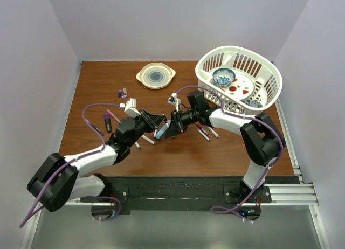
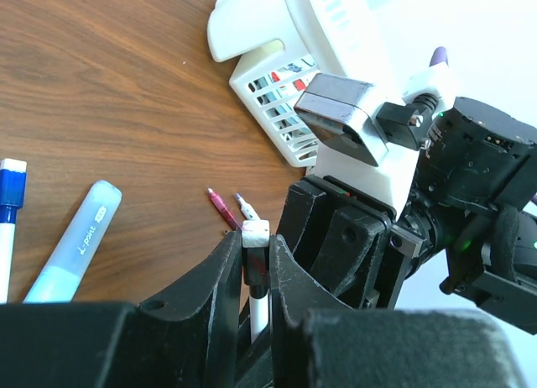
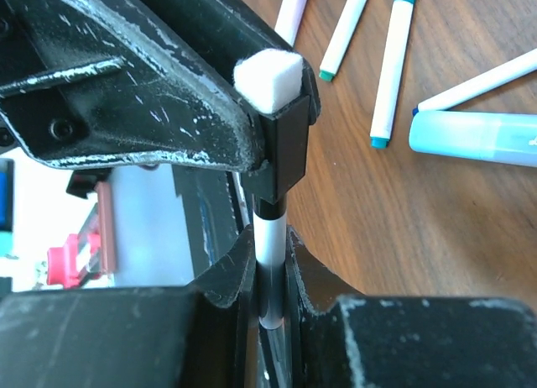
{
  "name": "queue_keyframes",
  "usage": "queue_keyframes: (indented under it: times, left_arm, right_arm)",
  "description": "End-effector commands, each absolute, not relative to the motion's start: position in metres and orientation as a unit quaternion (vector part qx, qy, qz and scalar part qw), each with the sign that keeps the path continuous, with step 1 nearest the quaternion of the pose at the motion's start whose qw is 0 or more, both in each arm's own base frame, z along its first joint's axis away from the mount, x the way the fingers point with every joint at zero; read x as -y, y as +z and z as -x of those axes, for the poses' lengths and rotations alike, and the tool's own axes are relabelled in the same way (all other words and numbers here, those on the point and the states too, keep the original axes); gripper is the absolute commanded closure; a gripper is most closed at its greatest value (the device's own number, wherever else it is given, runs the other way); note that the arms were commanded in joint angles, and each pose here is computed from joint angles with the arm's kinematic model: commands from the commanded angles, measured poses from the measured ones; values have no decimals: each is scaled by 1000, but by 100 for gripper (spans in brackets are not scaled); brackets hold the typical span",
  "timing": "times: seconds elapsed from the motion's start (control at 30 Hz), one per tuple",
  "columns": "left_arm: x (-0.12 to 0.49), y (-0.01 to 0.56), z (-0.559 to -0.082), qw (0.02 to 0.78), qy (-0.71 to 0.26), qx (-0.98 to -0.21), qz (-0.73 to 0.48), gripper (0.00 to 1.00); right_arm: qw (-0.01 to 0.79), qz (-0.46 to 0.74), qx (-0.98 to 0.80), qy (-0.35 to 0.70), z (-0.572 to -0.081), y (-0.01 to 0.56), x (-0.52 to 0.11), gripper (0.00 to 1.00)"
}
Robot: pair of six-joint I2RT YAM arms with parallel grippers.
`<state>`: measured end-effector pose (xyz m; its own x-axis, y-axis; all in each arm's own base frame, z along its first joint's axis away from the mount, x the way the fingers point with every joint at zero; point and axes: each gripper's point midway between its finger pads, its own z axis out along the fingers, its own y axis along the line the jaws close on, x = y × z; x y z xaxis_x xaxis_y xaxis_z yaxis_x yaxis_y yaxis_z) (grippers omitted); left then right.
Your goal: Open the pen caps
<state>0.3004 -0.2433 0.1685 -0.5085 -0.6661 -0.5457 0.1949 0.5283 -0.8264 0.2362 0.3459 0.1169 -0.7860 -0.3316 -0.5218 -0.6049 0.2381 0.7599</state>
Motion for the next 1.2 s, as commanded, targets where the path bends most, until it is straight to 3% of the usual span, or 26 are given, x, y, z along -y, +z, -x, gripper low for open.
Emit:
queue_keyframes:
  times: [0.0, 0.1, 0.23, 0.67, 0.73, 0.77, 0.83, 1.0, 1.17]
  left_arm:
    - [235, 183, -305, 496, -464, -713, 174, 60]
    - [246, 190, -302, 492, -483, -710, 145, 41]
    - [258, 184, -301, 468, -492, -723, 127, 39]
    - [279, 184, -299, 440, -522, -724, 97, 67]
    - [282, 186, -297, 437, -530, -721, 91, 77]
    - [282, 188, -297, 436, -533, -720, 91, 89]
    - [284, 190, -296, 431, -540, -717, 91, 100]
    - [252, 202, -322, 438, -545, -704, 129, 100]
    - [146, 224, -391, 508, -477, -675, 242, 100]
  right_arm:
    - [156, 349, -767, 516, -242, 130, -340, 100]
    - [140, 375, -758, 516, -235, 127, -335, 100]
    - [143, 401, -741, 519, -230, 129, -333, 100]
    - [138, 408, -742, 513, -230, 125, -332, 100]
    - [139, 408, -745, 509, -231, 124, -332, 100]
    - [141, 408, -748, 504, -232, 122, -331, 100]
    - [141, 408, -751, 500, -233, 121, -330, 100]
    - [141, 408, -755, 495, -233, 117, -328, 100]
    - [133, 410, -759, 488, -229, 110, -330, 100]
